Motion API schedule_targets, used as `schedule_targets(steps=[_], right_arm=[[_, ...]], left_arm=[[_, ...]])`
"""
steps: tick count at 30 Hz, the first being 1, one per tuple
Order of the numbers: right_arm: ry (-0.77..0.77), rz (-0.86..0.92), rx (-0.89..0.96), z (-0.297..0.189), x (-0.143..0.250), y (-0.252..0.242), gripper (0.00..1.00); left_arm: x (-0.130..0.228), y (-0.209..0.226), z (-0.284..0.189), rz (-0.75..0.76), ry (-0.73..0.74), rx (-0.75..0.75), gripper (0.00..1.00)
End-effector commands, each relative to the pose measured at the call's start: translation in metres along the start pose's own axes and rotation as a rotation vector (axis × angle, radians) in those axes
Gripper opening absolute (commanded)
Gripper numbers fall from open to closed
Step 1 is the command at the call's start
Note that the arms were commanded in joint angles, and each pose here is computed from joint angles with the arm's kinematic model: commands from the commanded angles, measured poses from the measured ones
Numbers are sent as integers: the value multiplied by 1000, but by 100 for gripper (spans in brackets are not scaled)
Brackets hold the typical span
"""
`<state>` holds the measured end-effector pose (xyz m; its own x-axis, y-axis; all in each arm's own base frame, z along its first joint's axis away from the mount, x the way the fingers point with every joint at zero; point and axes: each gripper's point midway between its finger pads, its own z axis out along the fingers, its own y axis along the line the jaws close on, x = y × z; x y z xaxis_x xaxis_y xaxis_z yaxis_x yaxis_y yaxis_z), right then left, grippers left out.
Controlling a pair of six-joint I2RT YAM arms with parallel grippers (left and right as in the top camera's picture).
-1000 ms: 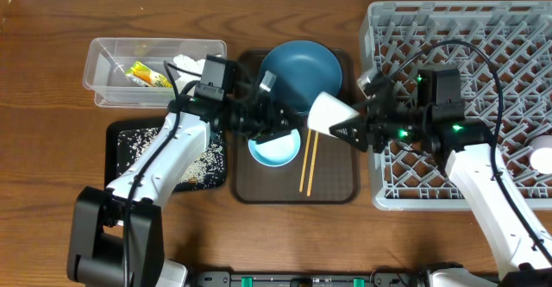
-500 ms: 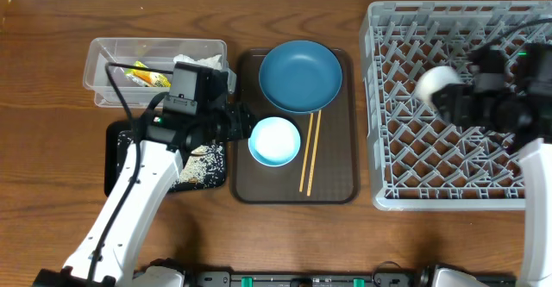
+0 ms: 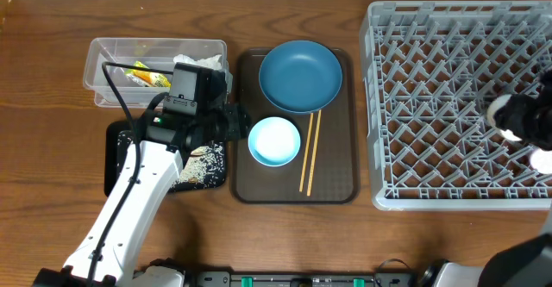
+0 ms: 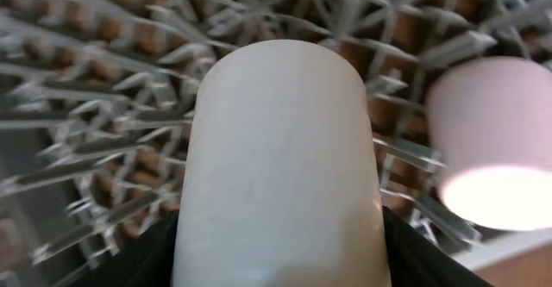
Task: Sort waste into correct bins and load items into the dishwasher rack
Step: 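Place the white cup upside down in the rack with the right gripper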
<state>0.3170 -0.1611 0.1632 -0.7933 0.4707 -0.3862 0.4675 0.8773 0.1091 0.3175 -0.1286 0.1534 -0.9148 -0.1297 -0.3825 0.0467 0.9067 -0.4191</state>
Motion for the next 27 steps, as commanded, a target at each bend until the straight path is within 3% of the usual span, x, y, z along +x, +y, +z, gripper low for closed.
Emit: schedule_targets(steps=[1,4,7,12,18,27], right_arm=[[6,59,90,5,-5,-20,44],[40,61,91,19,-3,-22,49],[76,64,90,33,0,-23,60],[122,70,18,48,6,-12,98],[75,69,-108,29,-6,12,99],[-58,-24,-294,-36,-24,63,99]], left_arm=[[-3,3,-1,13,-8,-18,48],[-3,3,-1,13,-8,-18,48],[-3,3,-1,13,-8,-18,48],[-3,3,-1,13,-8,-18,53],[-3,3,-1,13,-8,-18,54],[-2,5,2,10,2,-22,54]])
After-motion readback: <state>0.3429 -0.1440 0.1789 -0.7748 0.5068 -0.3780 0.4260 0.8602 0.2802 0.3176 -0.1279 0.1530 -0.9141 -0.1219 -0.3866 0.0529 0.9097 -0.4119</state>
